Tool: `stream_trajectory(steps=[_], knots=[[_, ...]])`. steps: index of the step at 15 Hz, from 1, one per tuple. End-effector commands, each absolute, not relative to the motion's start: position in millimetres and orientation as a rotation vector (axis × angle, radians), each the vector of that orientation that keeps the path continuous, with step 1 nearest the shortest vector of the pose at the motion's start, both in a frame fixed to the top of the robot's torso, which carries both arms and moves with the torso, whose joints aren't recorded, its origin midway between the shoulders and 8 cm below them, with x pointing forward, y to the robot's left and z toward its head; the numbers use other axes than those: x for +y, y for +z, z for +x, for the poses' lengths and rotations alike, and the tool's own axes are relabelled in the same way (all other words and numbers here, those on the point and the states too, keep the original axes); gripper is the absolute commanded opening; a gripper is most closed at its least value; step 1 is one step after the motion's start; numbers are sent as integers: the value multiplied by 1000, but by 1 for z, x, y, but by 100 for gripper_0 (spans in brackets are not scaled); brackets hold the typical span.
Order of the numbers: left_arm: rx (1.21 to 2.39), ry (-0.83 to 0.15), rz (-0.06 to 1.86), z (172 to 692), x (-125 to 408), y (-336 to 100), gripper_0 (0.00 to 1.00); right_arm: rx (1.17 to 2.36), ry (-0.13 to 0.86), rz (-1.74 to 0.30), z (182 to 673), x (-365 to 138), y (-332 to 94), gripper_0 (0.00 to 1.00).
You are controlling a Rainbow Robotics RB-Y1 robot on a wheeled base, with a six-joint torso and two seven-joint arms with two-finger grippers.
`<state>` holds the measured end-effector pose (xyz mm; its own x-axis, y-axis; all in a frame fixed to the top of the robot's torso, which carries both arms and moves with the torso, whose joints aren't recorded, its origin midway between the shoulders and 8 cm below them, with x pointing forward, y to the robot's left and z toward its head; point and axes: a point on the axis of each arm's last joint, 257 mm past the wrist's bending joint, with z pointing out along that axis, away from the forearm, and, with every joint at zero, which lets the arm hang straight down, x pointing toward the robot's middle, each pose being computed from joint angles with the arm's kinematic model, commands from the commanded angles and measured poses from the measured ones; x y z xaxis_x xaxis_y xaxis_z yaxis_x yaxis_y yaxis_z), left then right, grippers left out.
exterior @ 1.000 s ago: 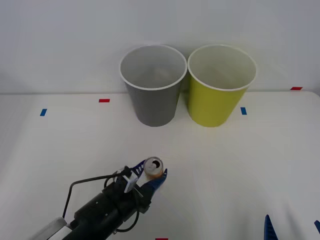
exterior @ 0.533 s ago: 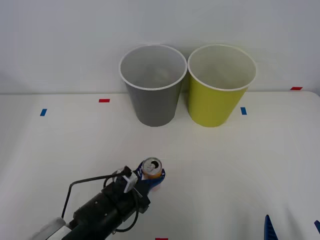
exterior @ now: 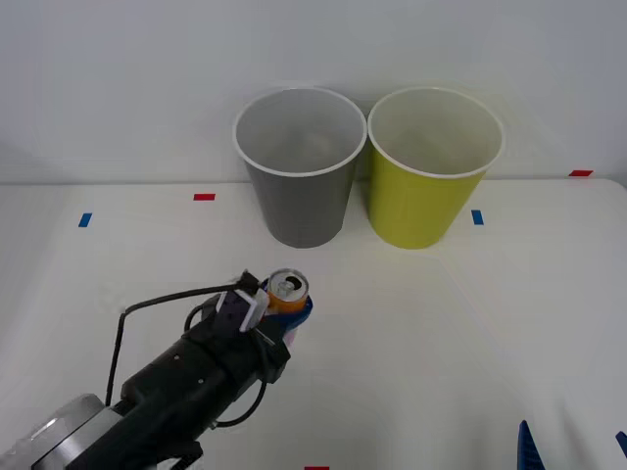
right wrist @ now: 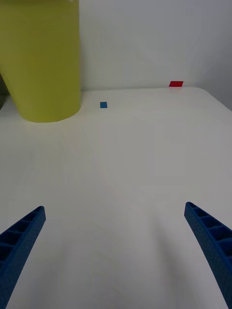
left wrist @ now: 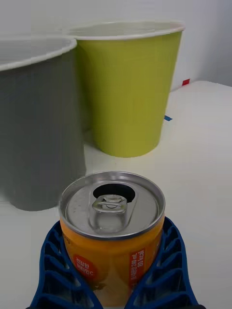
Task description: Put cans in the gray bin and PET bottles in the light green bin.
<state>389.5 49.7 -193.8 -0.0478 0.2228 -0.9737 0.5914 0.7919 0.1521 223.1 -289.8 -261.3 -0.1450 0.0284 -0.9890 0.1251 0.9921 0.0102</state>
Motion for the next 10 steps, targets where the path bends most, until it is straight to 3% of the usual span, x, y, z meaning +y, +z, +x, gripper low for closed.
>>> stream_trajectory(steps=[1, 10], knots=[[1671, -311, 641, 391, 62, -160, 0, 1716, -84, 115, 223, -290, -261, 100], [1734, -188, 821, 399, 112, -82, 0, 1716, -84, 115, 223, -290, -261, 100]])
